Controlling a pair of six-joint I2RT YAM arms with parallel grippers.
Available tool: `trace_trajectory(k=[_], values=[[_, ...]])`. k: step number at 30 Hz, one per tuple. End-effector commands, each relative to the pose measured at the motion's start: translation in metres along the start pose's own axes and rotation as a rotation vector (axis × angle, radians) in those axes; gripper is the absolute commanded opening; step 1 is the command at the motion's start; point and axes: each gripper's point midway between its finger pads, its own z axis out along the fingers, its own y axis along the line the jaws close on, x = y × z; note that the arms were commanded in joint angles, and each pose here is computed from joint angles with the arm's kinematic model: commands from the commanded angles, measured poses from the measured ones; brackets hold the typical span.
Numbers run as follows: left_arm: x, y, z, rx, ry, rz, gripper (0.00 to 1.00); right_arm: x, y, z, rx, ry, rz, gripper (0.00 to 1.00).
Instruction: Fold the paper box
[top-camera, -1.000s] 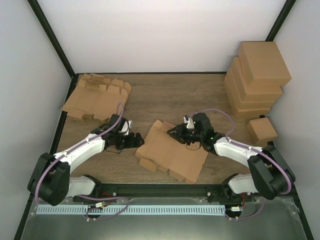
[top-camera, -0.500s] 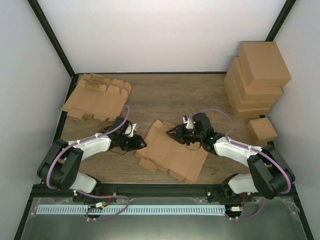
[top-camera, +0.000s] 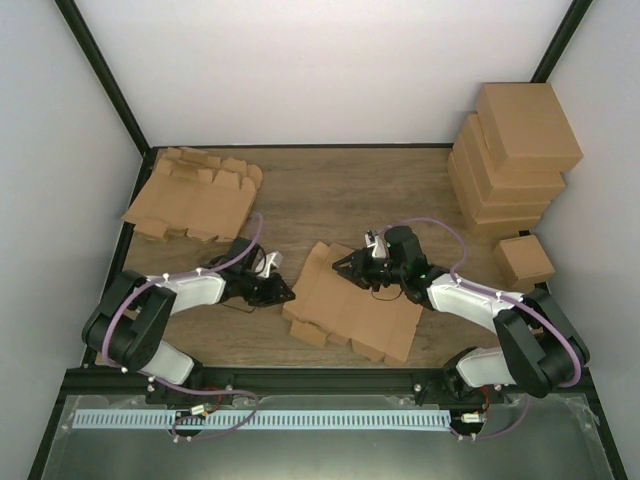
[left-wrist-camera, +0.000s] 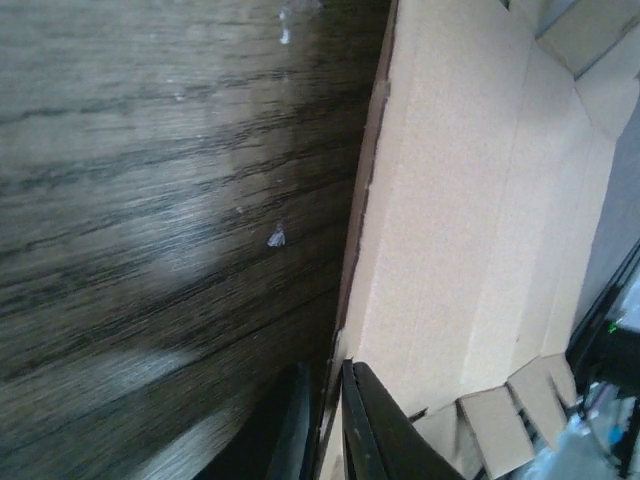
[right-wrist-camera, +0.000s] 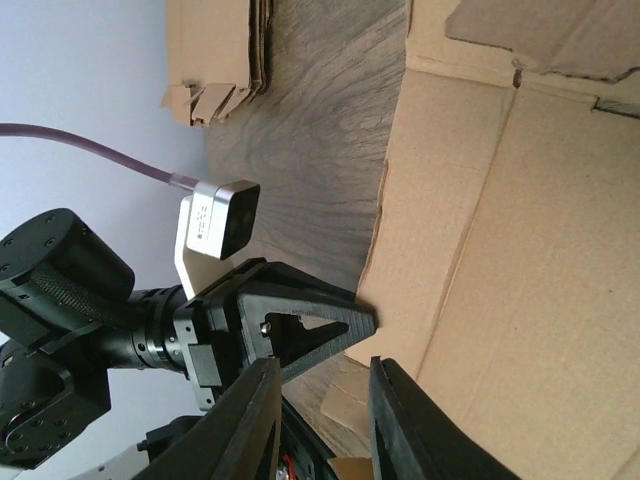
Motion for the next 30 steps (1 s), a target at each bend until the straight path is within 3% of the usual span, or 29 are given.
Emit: trace_trajectory(k=[1, 10, 13, 15, 16, 20, 30], values=[[-0.001, -0.006, 0.004, 0.045, 0.005, 0.037, 0.05, -0.001, 0.010, 0.002, -0.019, 0.006, -0.022, 0.25], [-0.033, -0.049, -0.047, -0.033, -0.184, 0.233, 0.04, -0.005, 0.017, 0.004, -0.003, 0.026, -0.024, 0.28], [-0.043, -0.086, -0.064, -0.115, -0.230, 0.368, 0.04, -0.014, 0.030, 0.007, 0.018, 0.033, -0.030, 0.38], [-0.046, -0.102, -0.068, -0.199, -0.243, 0.445, 0.04, -0.022, 0.041, 0.006, 0.029, 0.018, -0.038, 0.57], [-0.047, -0.104, -0.066, -0.257, -0.231, 0.473, 0.04, -0.025, 0.047, 0.005, 0.029, 0.010, -0.040, 0.62], [-0.054, -0.100, -0.066, -0.454, -0.223, 0.530, 0.04, -0.034, 0.068, -0.002, -0.003, -0.031, -0.040, 0.63], [-0.051, -0.117, -0.054, -0.690, -0.216, 0.677, 0.04, -0.049, 0.074, -0.015, 0.021, -0.137, 0.019, 0.64]])
